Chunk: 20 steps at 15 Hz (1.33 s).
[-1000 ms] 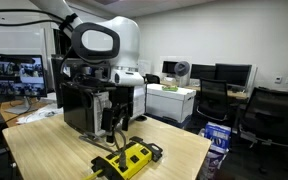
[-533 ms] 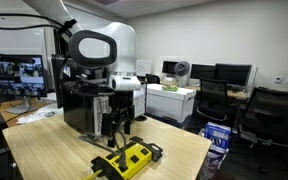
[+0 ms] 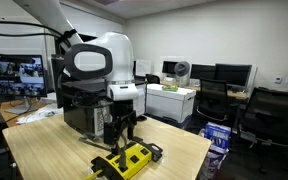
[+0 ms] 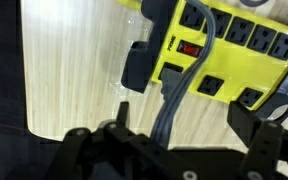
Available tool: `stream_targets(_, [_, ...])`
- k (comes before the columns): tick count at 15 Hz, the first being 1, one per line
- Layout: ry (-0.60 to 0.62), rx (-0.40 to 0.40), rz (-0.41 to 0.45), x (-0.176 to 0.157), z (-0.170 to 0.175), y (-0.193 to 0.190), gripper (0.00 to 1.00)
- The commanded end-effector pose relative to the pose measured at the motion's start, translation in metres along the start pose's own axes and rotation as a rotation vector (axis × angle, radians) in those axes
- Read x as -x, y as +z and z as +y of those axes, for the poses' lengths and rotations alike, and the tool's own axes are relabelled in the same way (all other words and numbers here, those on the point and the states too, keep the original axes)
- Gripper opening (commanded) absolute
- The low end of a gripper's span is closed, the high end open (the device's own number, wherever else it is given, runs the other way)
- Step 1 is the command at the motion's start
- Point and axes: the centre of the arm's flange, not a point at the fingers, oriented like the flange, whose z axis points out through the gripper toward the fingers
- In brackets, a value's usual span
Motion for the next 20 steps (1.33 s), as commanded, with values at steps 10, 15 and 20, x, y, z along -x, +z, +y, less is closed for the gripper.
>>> stream_targets(10, [0.055, -0.057, -0.082, 0.005, -0.001, 0.017, 1.00])
stream_targets(15, [0.059, -0.041, -0.083, 0.003, -0.001, 0.022, 0.86])
stream_targets(20, [0.054, -0.029, -0.082, 0.004, -0.004, 0.025, 0.99])
